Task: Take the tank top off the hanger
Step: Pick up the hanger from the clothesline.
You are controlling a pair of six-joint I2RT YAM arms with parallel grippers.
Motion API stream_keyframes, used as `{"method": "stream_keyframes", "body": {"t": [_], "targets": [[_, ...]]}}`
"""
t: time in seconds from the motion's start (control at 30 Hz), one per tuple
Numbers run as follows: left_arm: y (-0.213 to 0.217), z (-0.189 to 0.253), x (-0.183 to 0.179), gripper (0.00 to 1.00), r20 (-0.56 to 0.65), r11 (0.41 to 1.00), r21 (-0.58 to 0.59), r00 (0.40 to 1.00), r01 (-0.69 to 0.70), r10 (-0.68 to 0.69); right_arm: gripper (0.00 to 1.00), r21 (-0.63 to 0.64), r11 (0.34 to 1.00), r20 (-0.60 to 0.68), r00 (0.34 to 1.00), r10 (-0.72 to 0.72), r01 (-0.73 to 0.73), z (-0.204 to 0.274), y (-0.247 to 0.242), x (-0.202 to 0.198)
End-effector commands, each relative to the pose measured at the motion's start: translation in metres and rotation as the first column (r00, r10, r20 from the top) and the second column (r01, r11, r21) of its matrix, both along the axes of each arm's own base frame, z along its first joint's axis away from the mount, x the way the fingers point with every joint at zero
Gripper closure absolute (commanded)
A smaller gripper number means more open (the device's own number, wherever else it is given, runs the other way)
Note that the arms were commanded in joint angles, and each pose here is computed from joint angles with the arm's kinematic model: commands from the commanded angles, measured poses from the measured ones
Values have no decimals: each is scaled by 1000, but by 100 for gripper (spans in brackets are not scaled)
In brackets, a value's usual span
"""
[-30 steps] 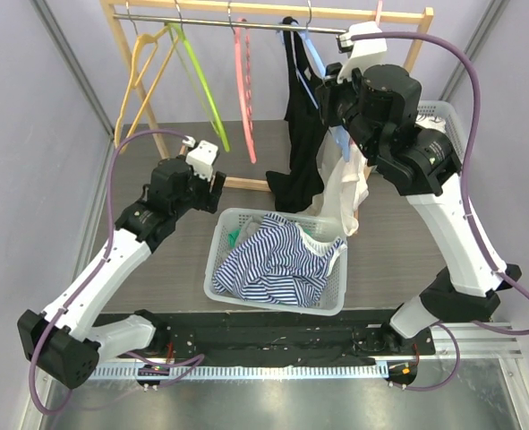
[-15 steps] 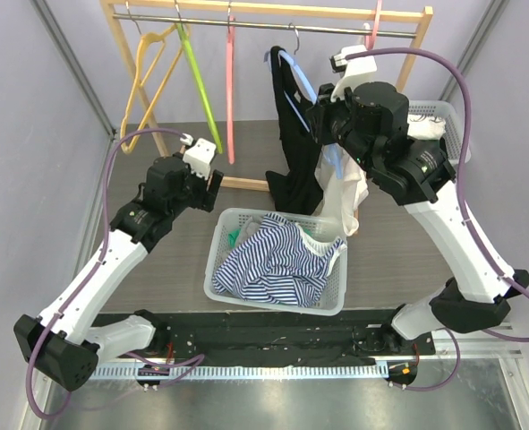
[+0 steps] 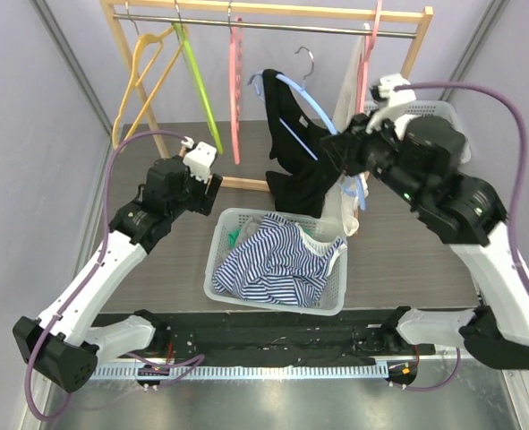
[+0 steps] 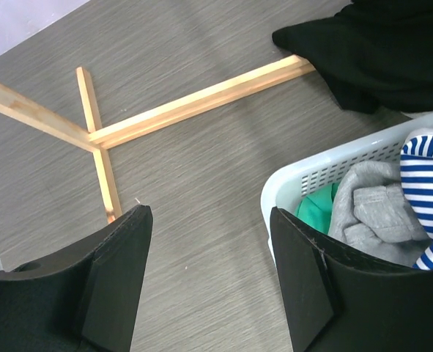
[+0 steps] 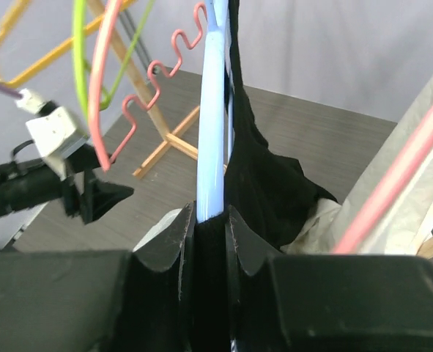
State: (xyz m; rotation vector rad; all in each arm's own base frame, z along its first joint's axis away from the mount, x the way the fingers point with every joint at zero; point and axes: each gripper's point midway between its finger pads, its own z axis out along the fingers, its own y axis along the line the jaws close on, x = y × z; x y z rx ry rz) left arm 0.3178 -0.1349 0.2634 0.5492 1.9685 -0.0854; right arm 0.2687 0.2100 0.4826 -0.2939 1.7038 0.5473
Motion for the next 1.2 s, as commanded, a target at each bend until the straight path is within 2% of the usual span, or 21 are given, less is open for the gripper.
{"method": "stream_keyframes", "body": {"t": [0.0, 0.17, 0.23, 0.37, 0.5, 0.7, 0.83, 0.93, 1.03, 1.07, 1.17], "targets": [[3, 23, -5, 30, 47, 1000, -11, 999, 15, -15, 99, 174, 979, 228, 972, 62, -103, 70, -23, -47], [8, 32, -13, 30, 52, 1000, -11, 998, 22, -21, 99, 160, 965, 246, 955, 164, -207, 71, -24, -76], [6, 36, -19, 31, 51, 999, -23, 998, 45, -44, 99, 154, 909, 285, 898, 335, -388, 75, -15, -114], [-10, 36, -49, 29, -11, 974, -26, 974, 227, -227, 99, 144, 824, 306, 817, 489, -547, 78, -14, -159], [-33, 48, -97, 28, -46, 876, -76, 876, 476, -480, 99, 95, 817, 254, 808, 532, -568, 66, -17, -169], [-35, 89, -148, 27, -21, 774, -94, 776, 626, -631, 99, 38, 775, 192, 766, 614, -630, 50, -13, -181], [-31, 145, -184, 27, 64, 702, -83, 707, 707, -704, 99, 19, 754, 275, 728, 628, -657, 68, -21, -196], [-27, 179, -186, 27, 140, 728, -74, 730, 682, -669, 99, 24, 757, 421, 694, 584, -652, 110, -35, -209], [-19, 206, -172, 27, 221, 793, -75, 785, 605, -578, 99, 43, 753, 534, 653, 537, -656, 151, -43, -218], [-16, 203, -162, 28, 215, 820, -72, 812, 567, -542, 99, 49, 748, 573, 632, 522, -662, 168, -50, -226], [-14, 195, -148, 29, 210, 851, -72, 842, 520, -497, 99, 44, 739, 584, 618, 527, -672, 180, -42, -221]]}}
